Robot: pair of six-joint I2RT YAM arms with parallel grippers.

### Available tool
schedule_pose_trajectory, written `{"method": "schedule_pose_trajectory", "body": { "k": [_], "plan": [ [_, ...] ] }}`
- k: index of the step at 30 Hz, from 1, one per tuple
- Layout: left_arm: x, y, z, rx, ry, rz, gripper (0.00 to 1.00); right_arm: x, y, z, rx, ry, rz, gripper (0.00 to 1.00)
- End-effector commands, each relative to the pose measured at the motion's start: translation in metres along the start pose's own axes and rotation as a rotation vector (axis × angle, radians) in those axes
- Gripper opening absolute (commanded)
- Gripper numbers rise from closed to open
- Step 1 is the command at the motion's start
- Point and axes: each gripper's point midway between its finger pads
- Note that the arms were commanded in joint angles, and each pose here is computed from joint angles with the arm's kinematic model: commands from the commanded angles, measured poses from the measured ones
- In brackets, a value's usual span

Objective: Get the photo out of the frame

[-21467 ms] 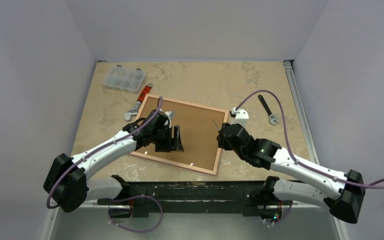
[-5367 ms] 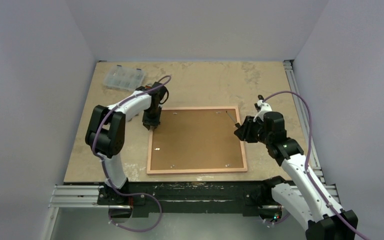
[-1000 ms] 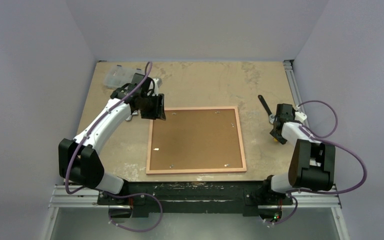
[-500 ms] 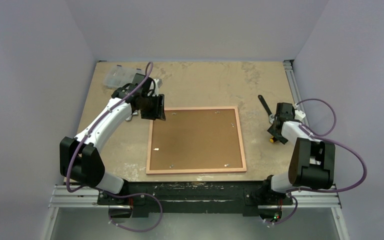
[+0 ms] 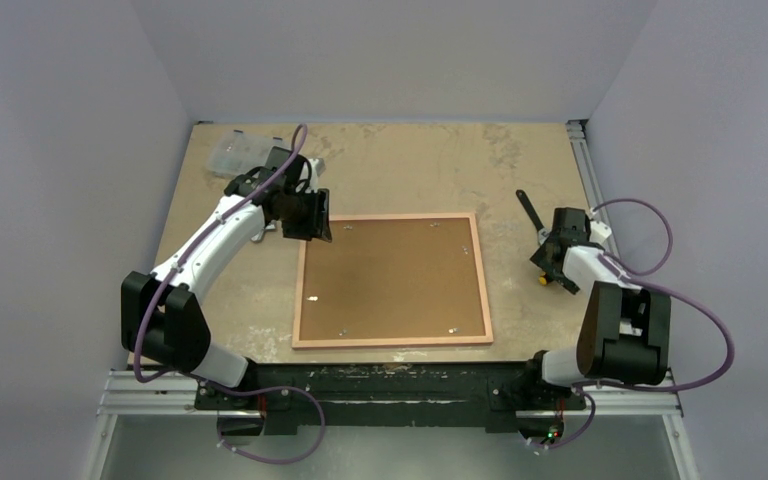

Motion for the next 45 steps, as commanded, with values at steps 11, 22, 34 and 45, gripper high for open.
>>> {"method": "schedule_pose_trajectory", "body": {
  "k": [11, 22, 34, 45],
  "plan": [
    [-0.007, -0.012, 0.01, 0.034, -0.07, -0.069, 0.49, -0.142, 0.078, 0.056, -0.315, -0.395, 0.227, 0.87],
    [-0.001, 0.001, 0.011, 0.025, -0.058, 0.0, 0.51, -0.278, 0.18, -0.139, -1.257, -0.496, 0.964, 0.79],
    [0.004, 0.0, 0.011, 0.016, -0.047, -0.014, 0.51, -0.303, 0.162, -0.262, -1.715, -0.309, 1.299, 0.68],
    [0.003, -0.001, 0.012, 0.015, -0.055, -0.022, 0.51, -0.261, 0.172, -0.278, -1.871, -0.292, 1.123, 0.54]
  ]
}}
Point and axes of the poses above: each gripper's point midway between its finger pads, its own x axis out along the fingers, its own y axis along the line the jaws close on, z = x × y, and after that the axes turned 6 degrees about -x, right-handed
